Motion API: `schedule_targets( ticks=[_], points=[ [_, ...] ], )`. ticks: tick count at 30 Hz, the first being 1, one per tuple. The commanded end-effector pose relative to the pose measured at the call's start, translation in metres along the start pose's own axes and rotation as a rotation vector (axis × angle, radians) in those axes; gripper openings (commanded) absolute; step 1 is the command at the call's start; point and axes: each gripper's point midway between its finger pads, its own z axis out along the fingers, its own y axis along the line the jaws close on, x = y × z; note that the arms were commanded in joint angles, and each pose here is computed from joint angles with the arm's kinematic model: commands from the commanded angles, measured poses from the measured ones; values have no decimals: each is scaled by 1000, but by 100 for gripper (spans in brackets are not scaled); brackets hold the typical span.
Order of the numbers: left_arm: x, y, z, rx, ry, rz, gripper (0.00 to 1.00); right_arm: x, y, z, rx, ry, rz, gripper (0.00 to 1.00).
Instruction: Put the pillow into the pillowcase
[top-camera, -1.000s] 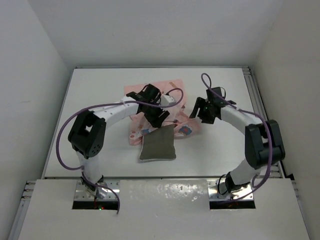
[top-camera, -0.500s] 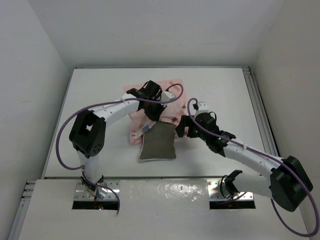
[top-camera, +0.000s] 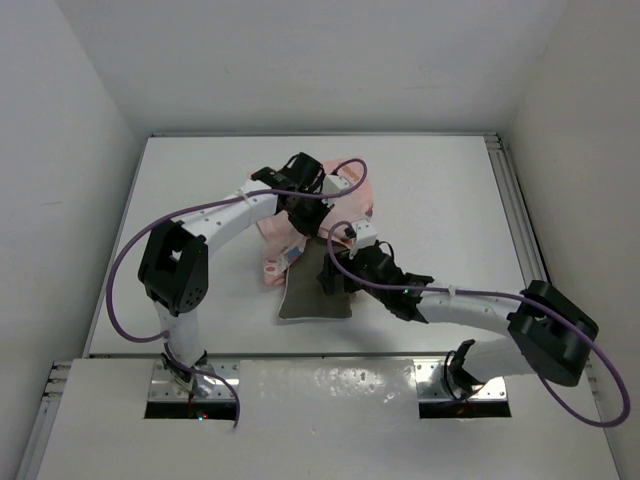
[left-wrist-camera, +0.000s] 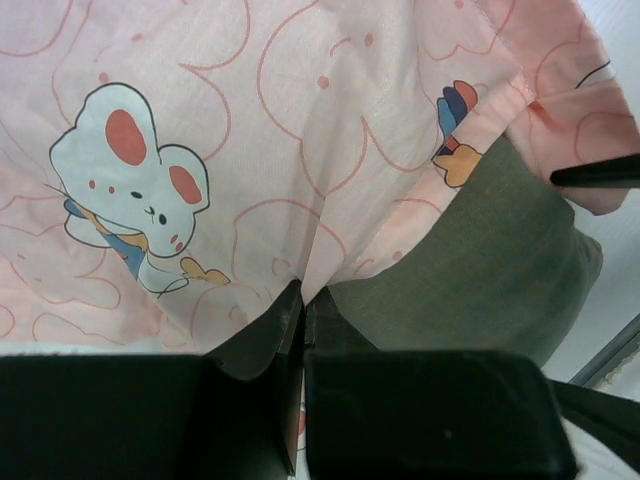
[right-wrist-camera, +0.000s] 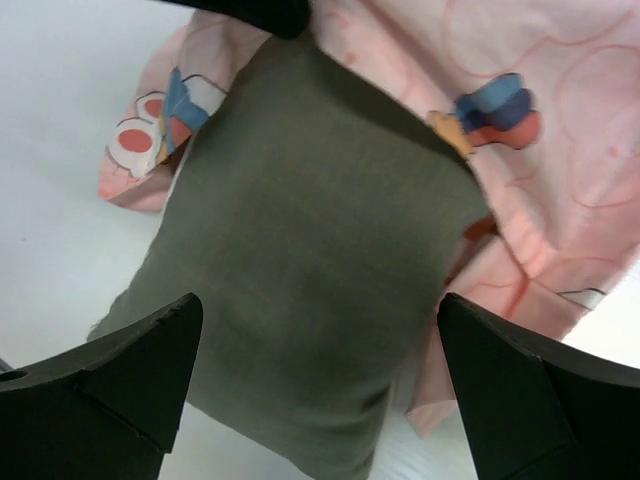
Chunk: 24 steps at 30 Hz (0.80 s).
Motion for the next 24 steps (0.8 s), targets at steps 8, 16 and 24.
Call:
schedule_targets(
  ticks=[8, 16, 24],
  points=[
    [-26, -6, -35, 4, -91, 35, 0, 0, 24, 48, -20, 21, 26, 59],
    [-25, -21, -56, 69, -104, 123, 0, -106, 25, 37, -105, -253, 176, 0],
    [-32, -57, -90, 239, -168, 227, 0, -217, 25, 1, -165, -595, 305, 0]
  ],
)
